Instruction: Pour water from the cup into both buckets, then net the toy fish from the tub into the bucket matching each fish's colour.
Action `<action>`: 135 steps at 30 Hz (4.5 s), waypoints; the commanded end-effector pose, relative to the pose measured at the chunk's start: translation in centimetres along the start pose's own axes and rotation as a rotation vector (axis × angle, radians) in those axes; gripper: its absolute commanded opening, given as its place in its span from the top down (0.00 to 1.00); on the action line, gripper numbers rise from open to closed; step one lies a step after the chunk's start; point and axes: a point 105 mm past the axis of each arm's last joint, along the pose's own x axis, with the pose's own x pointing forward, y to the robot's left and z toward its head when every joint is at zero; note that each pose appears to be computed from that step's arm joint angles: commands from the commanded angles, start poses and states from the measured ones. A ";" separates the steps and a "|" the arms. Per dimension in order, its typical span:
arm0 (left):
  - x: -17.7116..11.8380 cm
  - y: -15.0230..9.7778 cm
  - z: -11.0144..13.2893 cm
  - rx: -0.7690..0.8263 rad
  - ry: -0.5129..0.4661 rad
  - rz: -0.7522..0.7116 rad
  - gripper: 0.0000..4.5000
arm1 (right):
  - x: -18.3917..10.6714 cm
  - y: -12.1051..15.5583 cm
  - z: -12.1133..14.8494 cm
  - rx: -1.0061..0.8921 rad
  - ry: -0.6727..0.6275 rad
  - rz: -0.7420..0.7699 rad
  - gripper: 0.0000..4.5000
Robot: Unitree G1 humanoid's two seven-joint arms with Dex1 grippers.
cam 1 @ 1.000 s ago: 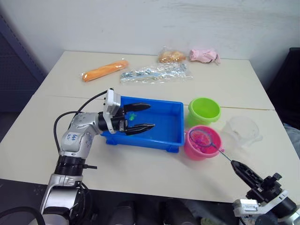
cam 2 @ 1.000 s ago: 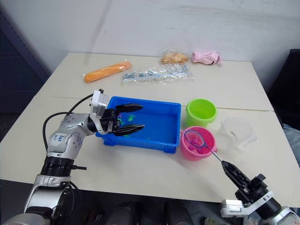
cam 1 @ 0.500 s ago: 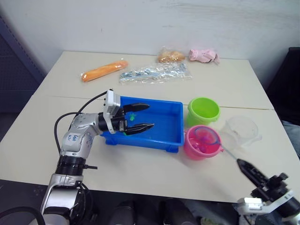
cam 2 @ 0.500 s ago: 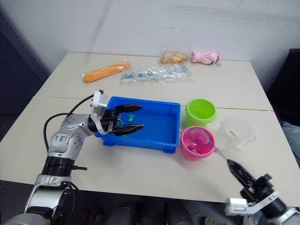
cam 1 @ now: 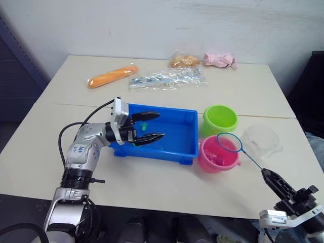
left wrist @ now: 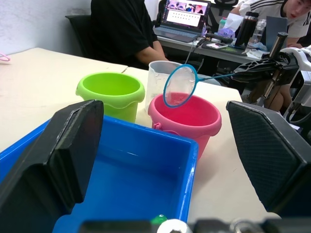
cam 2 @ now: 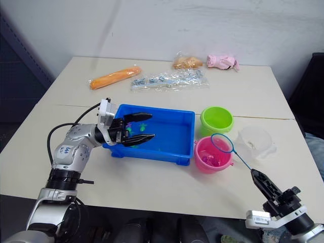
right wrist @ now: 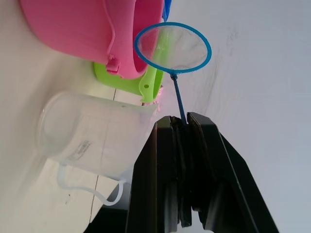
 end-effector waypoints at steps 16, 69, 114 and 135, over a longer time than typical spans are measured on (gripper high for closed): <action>-9.7 0.0 4.7 0.086 0.030 0.309 0.03 | 8.1 -9.1 2.0 1.173 -0.392 0.040 1.00; -18.6 0.6 4.3 0.070 0.213 0.650 0.03 | 24.3 -7.2 15.8 1.157 -0.393 0.706 1.00; -18.7 0.8 3.9 0.067 0.224 0.625 0.03 | 27.1 -6.5 16.6 1.122 -0.357 0.686 1.00; -18.4 0.7 4.0 0.070 0.220 0.621 0.03 | 28.7 -7.6 17.7 1.196 -0.379 0.660 1.00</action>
